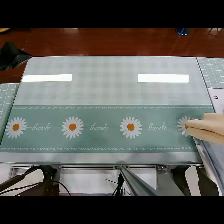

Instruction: Fold the shirts.

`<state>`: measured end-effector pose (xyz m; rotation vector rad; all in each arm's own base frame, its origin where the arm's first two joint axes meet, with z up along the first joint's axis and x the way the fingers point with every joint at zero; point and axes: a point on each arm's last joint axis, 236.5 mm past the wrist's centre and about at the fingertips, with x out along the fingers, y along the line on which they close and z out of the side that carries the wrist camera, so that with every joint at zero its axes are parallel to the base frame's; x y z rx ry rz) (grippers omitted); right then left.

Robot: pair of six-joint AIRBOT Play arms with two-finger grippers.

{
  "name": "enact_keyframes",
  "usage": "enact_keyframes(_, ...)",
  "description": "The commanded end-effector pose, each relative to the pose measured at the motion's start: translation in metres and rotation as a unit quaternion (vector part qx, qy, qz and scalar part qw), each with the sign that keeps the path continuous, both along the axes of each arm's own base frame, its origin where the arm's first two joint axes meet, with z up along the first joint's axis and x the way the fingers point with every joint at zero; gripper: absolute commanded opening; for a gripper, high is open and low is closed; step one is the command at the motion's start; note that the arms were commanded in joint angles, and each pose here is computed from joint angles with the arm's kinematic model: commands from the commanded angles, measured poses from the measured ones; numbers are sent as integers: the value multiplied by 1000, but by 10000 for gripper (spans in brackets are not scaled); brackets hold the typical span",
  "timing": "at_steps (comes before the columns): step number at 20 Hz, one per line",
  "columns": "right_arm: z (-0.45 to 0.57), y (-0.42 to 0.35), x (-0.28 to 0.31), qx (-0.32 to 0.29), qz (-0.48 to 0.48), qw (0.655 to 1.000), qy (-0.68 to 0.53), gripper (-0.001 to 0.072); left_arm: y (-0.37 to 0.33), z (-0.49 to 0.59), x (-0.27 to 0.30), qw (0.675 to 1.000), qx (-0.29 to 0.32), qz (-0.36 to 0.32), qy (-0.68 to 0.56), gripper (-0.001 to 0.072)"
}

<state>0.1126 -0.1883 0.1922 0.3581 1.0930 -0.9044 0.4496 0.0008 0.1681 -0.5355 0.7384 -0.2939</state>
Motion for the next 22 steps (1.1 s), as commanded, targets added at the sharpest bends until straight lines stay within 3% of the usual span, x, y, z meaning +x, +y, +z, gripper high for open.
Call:
enact_keyframes(1, 18, -32, -71, -74, -114, 985, 103, 25, 15, 1, 18, 999, 6, 34, -23, 21)
enact_keyframes(4, 27, -39, -88, -98, -142, 977, 128, 25, 27, -4, 29, 998, 12, 53, -32, 21)
enact_keyframes(8, 4, -26, -95, -54, -139, 975, 165, 27, 36, -5, 37, 997, 32, 56, -49, 21)
enact_keyframes(9, 0, -24, -101, -48, -142, 972, 179, 60, 36, -5, 37, 996, 42, 49, -54, 21)
enact_keyframes(11, 2, -23, -116, -51, -159, 963, 211, 297, 35, -5, 37, 996, 49, 44, -57, 21)
enact_keyframes(13, 12, -25, -133, -68, -186, 951, 238, 320, 35, -5, 37, 996, 49, 44, -57, 21)
enact_keyframes(15, 15, -28, -134, -76, -189, 949, 240, 510, 35, -5, 37, 996, 53, 41, -59, 21)
enact_keyframes(18, 9, -46, -91, -98, -125, 973, 168, 514, 35, -5, 36, 996, 59, 35, -61, 21)
enact_keyframes(22, 1, -26, 49, -75, 73, 994, -38, 505, 9, -1, 29, 998, 14, 4, -54, 36)
